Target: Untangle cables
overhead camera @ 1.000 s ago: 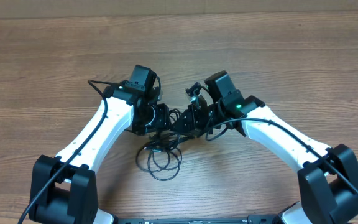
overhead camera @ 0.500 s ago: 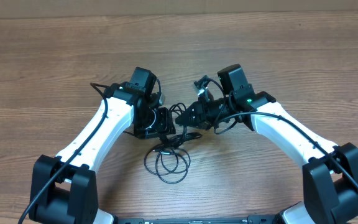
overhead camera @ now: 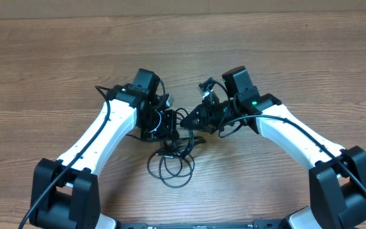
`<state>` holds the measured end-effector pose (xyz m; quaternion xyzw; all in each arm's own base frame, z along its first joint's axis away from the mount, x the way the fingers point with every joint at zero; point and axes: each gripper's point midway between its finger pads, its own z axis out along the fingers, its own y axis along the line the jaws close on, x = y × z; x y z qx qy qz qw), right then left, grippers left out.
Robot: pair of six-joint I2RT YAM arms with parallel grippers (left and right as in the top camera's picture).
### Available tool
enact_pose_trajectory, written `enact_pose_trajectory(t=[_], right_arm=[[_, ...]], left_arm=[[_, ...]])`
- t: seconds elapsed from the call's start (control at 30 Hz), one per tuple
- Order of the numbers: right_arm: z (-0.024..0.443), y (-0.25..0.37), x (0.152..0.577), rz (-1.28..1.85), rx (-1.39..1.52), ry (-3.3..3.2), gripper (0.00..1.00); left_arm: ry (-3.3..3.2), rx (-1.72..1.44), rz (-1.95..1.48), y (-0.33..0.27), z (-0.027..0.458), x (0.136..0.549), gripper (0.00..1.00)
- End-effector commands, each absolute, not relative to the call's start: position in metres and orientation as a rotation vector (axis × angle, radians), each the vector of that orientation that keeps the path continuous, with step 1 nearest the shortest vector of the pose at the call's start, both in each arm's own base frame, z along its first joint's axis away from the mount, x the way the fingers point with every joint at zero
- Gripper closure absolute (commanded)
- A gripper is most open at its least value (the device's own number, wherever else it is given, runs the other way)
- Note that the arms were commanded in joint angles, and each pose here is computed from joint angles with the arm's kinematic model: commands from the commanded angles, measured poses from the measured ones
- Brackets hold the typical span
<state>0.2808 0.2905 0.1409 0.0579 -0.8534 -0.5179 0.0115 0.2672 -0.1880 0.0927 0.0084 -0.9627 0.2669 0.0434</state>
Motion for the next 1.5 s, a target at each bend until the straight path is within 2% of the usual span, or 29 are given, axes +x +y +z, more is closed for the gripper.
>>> enact_pose_trajectory(t=[0.0, 0.17, 0.2, 0.23, 0.27, 0.3, 0.33, 0.4, 0.47, 0.5, 0.57, 0.63, 0.8, 0.93, 1.03, 1.07, 1.1, 1.13, 1.17, 1.2, 1.27, 1.3, 1.47], right_arm=[[0.168, 0.296, 0.277, -1.724, 0.27, -2.598, 0.96], [0.191, 0.3, 0.257, -1.839, 0.351, -2.391, 0.96], [0.195, 0.301, 0.256, -1.859, 0.369, -2.363, 0.96], [0.199, 0.301, 0.254, -1.881, 0.389, -2.338, 0.96], [0.202, 0.302, 0.253, -1.899, 0.408, -2.318, 0.96], [0.206, 0.302, 0.251, -1.921, 0.43, -2.288, 0.96], [0.208, 0.302, 0.249, -1.929, 0.437, -2.271, 0.96], [0.21, 0.301, 0.249, -1.935, 0.44, -2.259, 0.96], [0.209, 0.301, 0.25, -1.934, 0.438, -2.266, 0.96], [0.209, 0.302, 0.25, -1.935, 0.441, -2.27, 0.94], [0.209, 0.302, 0.254, -1.943, 0.455, -2.294, 0.87], [0.202, 0.302, 0.261, -1.918, 0.427, -2.358, 0.82], [0.173, 0.29, 0.292, -1.767, 0.254, -2.629, 0.53], [0.162, 0.284, 0.302, -1.685, 0.133, -2.714, 0.41], [0.161, 0.285, 0.301, -1.682, 0.136, -2.711, 0.41], [0.161, 0.286, 0.3, -1.679, 0.138, -2.708, 0.43], [0.162, 0.287, 0.299, -1.682, 0.144, -2.702, 0.51], [0.162, 0.288, 0.298, -1.685, 0.149, -2.696, 0.66], [0.162, 0.288, 0.297, -1.682, 0.147, -2.693, 0.87], [0.162, 0.288, 0.296, -1.679, 0.144, -2.692, 0.96], [0.163, 0.288, 0.293, -1.685, 0.152, -2.67, 0.96], [0.165, 0.289, 0.291, -1.699, 0.163, -2.648, 0.96], [0.177, 0.293, 0.284, -1.774, 0.223, -2.561, 0.96]], left_arm=[[-3.044, 0.072, 0.687, -0.173, 0.084, 0.282, 0.95], [-3.155, 0.126, 0.693, -0.17, 0.085, 0.31, 0.96], [-3.166, 0.121, 0.704, -0.171, 0.086, 0.313, 0.91], [-3.177, 0.116, 0.718, -0.173, 0.087, 0.316, 0.73], [-3.182, 0.115, 0.722, -0.173, 0.088, 0.317, 0.48], [-3.183, 0.113, 0.728, -0.174, 0.088, 0.318, 0.39], [-3.178, 0.11, 0.738, -0.175, 0.089, 0.317, 0.25], [-3.153, 0.067, 0.816, -0.179, 0.096, 0.317, 0.13], [-3.123, 0.015, 0.905, -0.183, 0.11, 0.319, 0.12], [-3.114, 0.027, 0.92, -0.181, 0.118, 0.32, 0.07], [-3.107, 0.086, 0.913, -0.17, 0.137, 0.325, 0.04], [-3.114, 0.109, 0.899, -0.159, 0.152, 0.329, 0.0], [-3.15, 0.238, 0.71, -0.118, 0.162, 0.33, 0.0], [-3.116, 0.268, 0.508, -0.101, 0.138, 0.311, 0.0], [-3.082, 0.234, 0.49, -0.108, 0.116, 0.299, 0.0], [-3.075, 0.221, 0.486, -0.11, 0.108, 0.295, 0.0], [-3.07, 0.206, 0.482, -0.113, 0.098, 0.292, 0.0], [-3.065, 0.201, 0.48, -0.115, 0.09, 0.288, 0.0], [-3.056, 0.226, 0.476, -0.116, 0.08, 0.285, 0.04], [-3.05, 0.25, 0.475, -0.116, 0.075, 0.283, 0.09], [-3.021, 0.351, 0.478, -0.116, 0.061, 0.277, 0.18], [-3.011, 0.366, 0.483, -0.117, 0.056, 0.274, 0.19], [-2.969, 0.36, 0.575, -0.128, 0.048, 0.267, 0.17]])
